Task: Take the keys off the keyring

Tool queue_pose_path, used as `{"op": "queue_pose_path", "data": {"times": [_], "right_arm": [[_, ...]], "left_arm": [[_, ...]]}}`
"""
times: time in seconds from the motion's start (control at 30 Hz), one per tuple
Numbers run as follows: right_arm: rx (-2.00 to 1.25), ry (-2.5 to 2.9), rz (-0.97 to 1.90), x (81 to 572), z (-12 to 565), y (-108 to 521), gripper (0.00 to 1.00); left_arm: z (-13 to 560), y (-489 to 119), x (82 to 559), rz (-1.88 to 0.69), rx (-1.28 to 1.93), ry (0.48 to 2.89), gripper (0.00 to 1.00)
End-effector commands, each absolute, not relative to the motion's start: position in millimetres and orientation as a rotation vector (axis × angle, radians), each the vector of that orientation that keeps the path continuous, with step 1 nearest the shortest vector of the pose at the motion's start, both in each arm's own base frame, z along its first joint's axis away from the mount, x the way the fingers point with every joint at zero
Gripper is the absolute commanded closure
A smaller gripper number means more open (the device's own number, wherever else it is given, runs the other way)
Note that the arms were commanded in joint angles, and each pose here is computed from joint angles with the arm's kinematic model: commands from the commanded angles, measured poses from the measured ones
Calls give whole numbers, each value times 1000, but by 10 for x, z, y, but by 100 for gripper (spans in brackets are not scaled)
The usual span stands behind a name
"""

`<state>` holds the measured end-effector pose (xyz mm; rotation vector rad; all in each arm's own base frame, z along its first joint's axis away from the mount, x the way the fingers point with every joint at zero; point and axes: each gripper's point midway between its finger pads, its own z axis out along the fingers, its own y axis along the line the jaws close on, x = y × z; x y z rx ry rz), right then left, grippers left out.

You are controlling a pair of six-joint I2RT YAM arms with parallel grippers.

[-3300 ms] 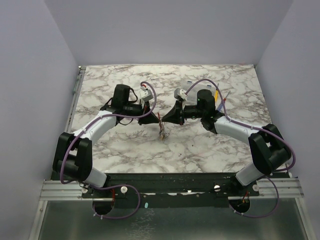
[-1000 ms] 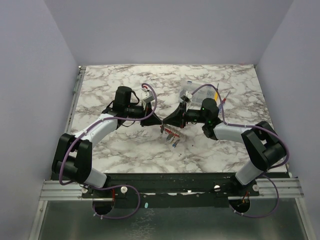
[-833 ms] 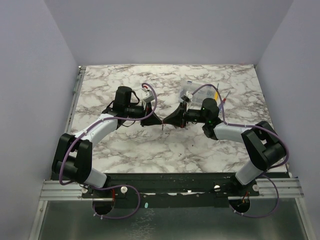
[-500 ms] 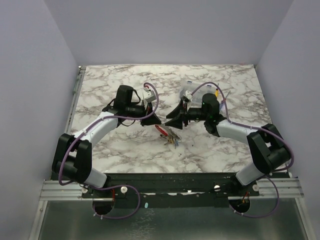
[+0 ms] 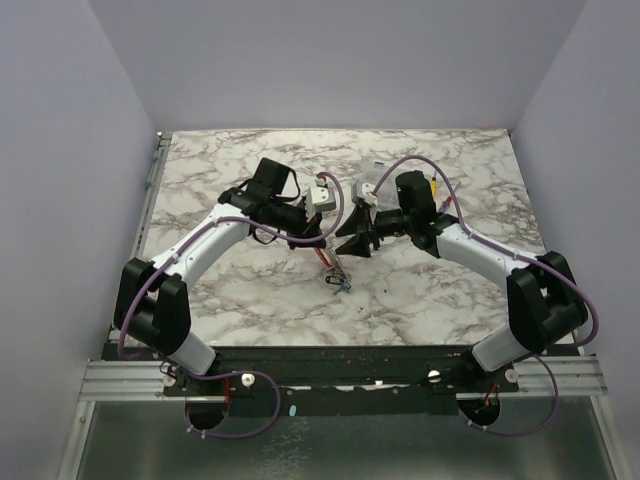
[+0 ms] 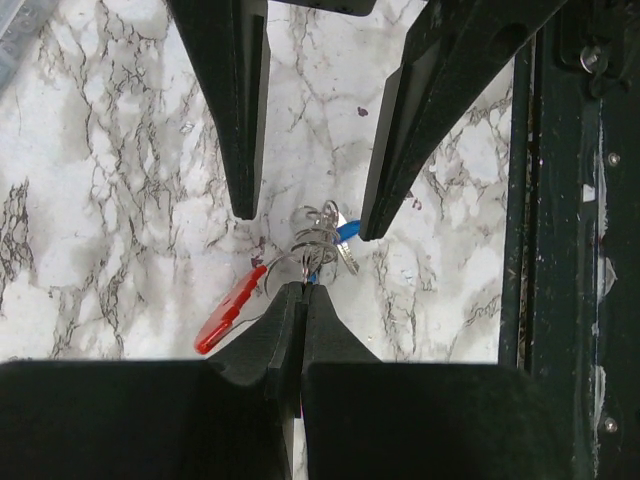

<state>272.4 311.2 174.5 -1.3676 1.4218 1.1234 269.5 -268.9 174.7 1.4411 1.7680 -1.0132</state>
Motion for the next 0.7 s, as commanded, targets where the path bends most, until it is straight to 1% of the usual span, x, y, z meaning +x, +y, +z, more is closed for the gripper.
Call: {"op": "queue_pose_path", "data": {"times": [0.0, 0.3, 0.5, 0.67], "right_arm": [[-1382, 1407, 1139, 2685, 1769, 3100, 46], [-1399, 1389, 1206, 2624, 1809, 3131, 55], [-1409, 1408, 1239, 2592, 1766, 3131, 57], [-1416, 1439, 1249, 2595, 1716, 3128, 63]], "left_arm": [[1821, -2707, 2698, -974, 1513, 1733, 100], [1851, -2836, 2627, -974, 1582, 1682, 100], [1845, -2864, 2632, -967, 1598, 1672, 100], [1847, -2890, 2637, -967, 1605, 1668, 100]]}}
